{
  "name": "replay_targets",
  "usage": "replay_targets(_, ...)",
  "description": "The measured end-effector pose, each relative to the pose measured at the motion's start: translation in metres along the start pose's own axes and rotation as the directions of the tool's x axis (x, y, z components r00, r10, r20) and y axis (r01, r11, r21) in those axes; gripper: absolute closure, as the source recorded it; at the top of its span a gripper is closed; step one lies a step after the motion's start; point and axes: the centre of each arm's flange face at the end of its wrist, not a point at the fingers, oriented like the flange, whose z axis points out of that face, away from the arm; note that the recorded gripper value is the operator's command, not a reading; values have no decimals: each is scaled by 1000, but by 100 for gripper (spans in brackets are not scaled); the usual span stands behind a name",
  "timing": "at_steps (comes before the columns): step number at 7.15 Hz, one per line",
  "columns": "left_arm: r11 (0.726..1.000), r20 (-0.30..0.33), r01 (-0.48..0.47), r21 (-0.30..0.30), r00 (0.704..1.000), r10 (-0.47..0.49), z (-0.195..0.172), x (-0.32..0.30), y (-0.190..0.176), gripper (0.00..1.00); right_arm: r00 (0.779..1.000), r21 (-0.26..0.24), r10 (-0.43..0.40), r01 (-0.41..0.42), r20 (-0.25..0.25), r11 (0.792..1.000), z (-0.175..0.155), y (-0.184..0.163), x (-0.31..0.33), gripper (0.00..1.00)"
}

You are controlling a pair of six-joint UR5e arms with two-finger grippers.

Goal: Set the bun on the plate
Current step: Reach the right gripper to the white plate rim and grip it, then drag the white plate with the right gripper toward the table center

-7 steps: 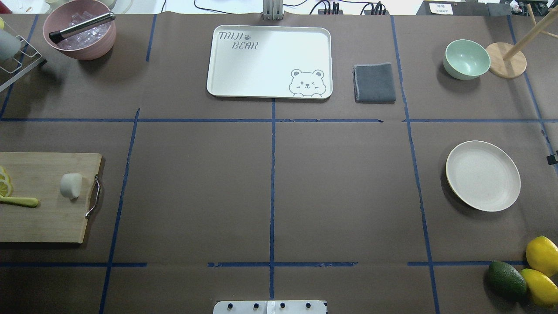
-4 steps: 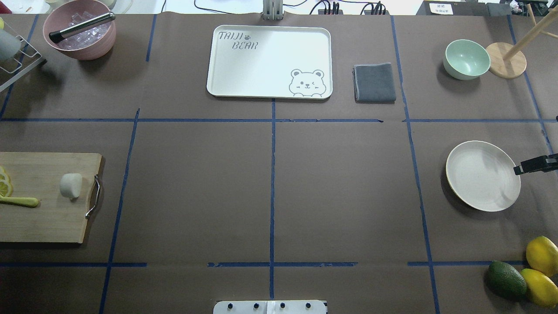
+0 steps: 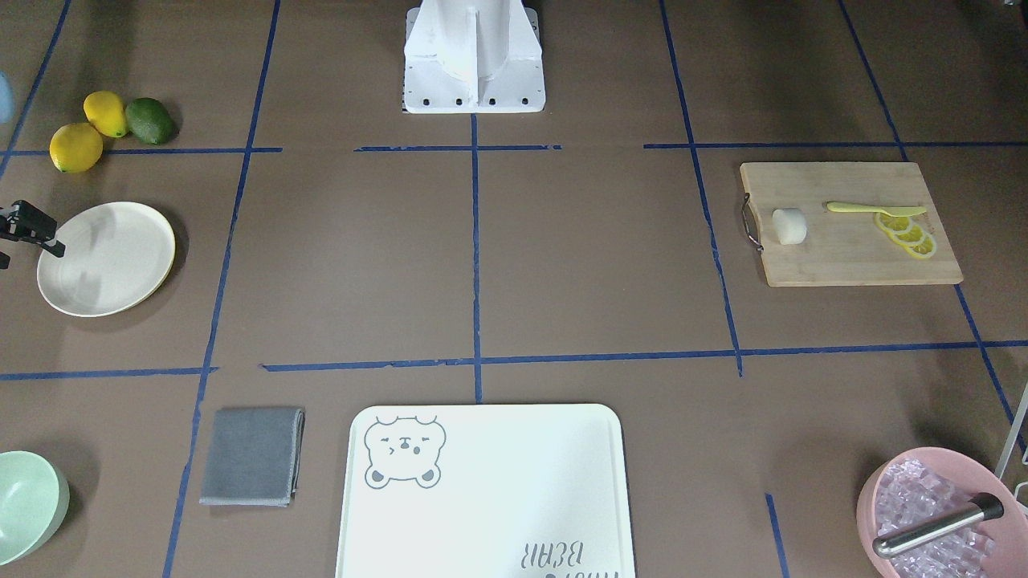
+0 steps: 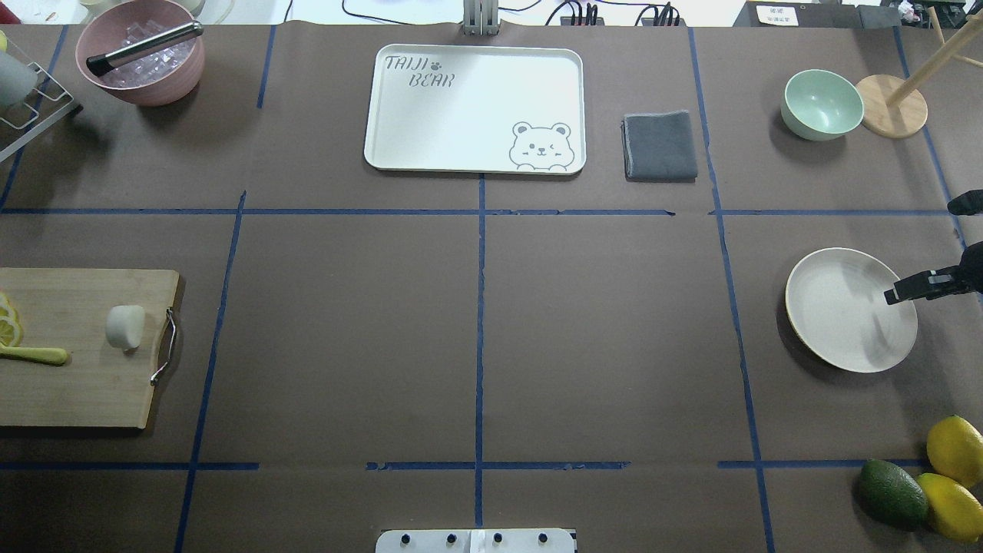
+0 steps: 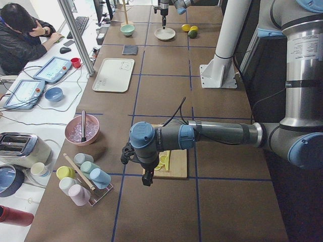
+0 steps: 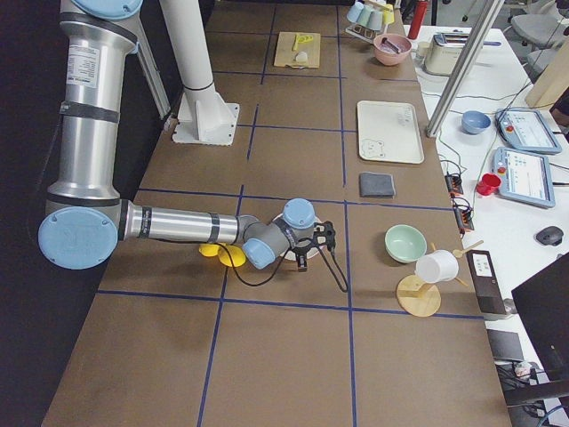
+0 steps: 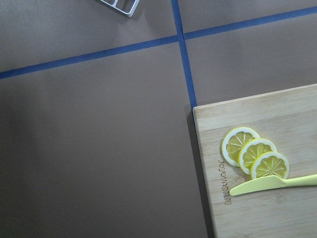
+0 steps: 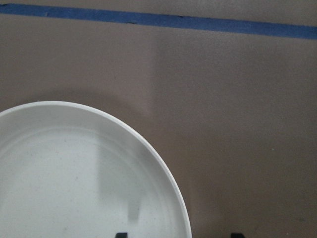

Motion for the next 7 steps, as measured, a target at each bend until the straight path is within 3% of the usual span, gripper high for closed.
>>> replay_targets(1, 1000, 0, 0, 0, 1000, 0, 0, 0, 0, 0, 1000, -3, 1, -1, 3, 1000, 1, 0, 0, 97)
replay_targets(5, 1000, -1, -1, 1, 1000, 1, 0, 0, 0, 0, 1000, 4, 3, -3, 22, 1000, -4, -4, -10, 100)
replay_targets(7, 1000, 0, -3, 3, 1000, 3, -1, 1, -1, 0, 995, 34, 67, -70, 74, 997, -21, -26, -45, 100)
